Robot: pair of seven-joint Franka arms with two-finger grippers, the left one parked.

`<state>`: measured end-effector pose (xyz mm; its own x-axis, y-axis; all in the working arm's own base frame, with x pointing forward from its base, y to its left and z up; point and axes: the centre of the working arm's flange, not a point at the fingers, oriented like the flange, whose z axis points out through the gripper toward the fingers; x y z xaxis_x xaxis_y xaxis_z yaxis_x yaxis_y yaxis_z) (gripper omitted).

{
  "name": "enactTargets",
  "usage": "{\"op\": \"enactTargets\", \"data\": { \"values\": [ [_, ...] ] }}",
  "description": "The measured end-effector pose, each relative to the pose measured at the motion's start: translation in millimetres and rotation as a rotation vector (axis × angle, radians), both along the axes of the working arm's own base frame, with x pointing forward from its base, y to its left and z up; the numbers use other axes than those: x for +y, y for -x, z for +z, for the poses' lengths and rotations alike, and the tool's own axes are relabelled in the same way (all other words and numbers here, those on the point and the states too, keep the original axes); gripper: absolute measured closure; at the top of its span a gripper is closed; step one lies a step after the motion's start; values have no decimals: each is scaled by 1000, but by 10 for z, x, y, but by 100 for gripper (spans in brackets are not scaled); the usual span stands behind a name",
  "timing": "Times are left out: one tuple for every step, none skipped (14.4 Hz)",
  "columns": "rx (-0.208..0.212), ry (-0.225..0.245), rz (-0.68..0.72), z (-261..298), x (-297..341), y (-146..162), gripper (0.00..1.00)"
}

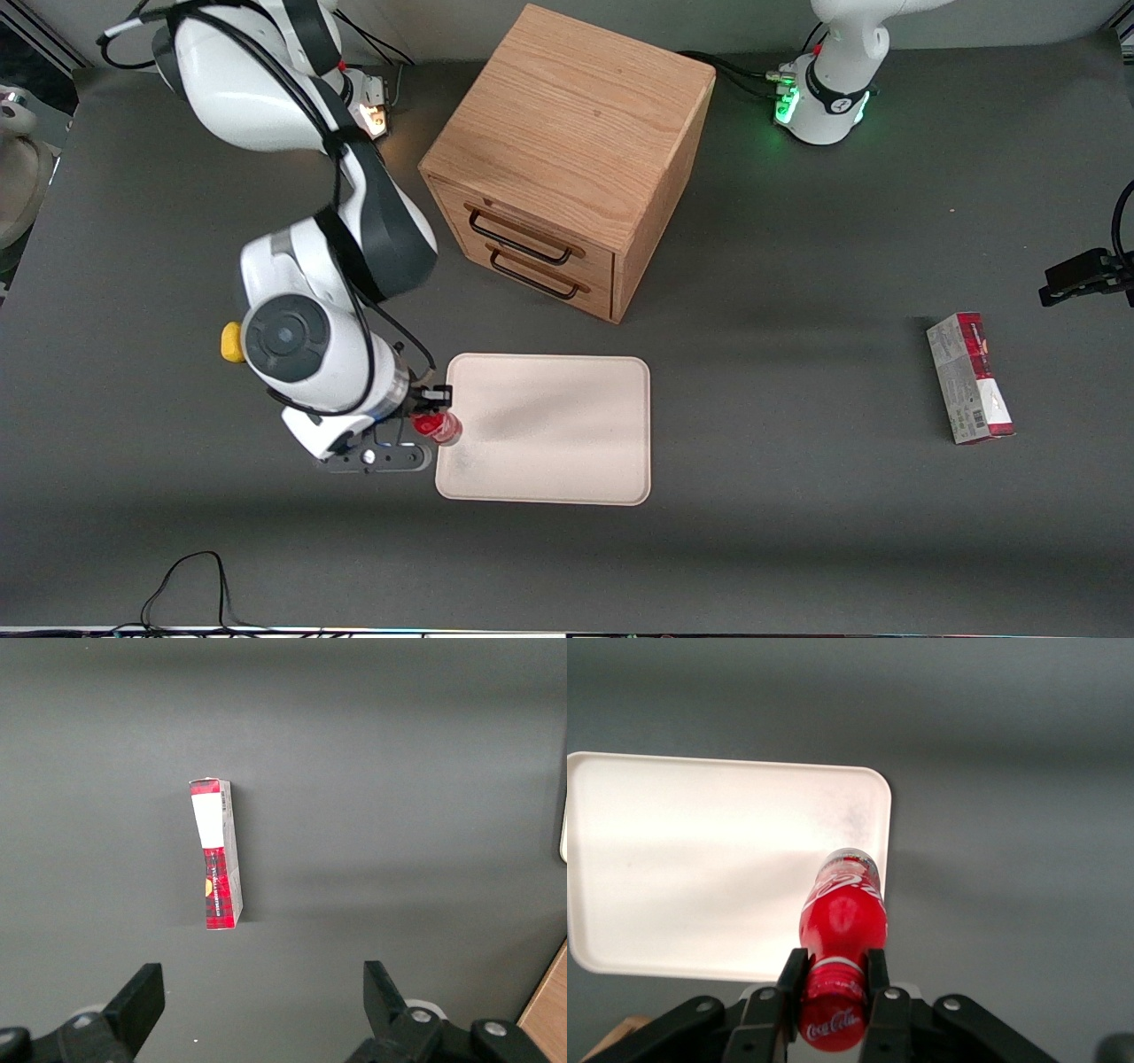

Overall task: Place coke bottle on tray
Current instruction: 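Lower the bottle onto the tray's corner near the rim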

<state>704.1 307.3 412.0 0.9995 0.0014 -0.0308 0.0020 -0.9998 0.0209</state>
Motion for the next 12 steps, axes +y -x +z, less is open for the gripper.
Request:
{"op": "enactTargets", "data": {
  "values": [
    [1, 2, 0, -171, 17, -39, 69],
    [3, 4, 0, -318, 30, -68, 69],
    [3, 6, 1, -440, 41, -92, 69],
    [2, 6, 1, -539, 51, -110, 69],
    [1, 5, 1, -626, 61, -125, 69],
    [0, 4, 2, -696, 75, -136, 69],
    [-1, 2, 4, -763, 89, -144, 69],
    [-2, 0, 5, -815, 99, -151, 69],
    [-5, -2, 5, -856, 108, -159, 69],
    [-8, -3, 6, -889, 113, -165, 69],
    [-16, -7, 5, -885, 115, -175, 65],
    [-18, -8, 5, -884, 114, -179, 55]
  ]
}}
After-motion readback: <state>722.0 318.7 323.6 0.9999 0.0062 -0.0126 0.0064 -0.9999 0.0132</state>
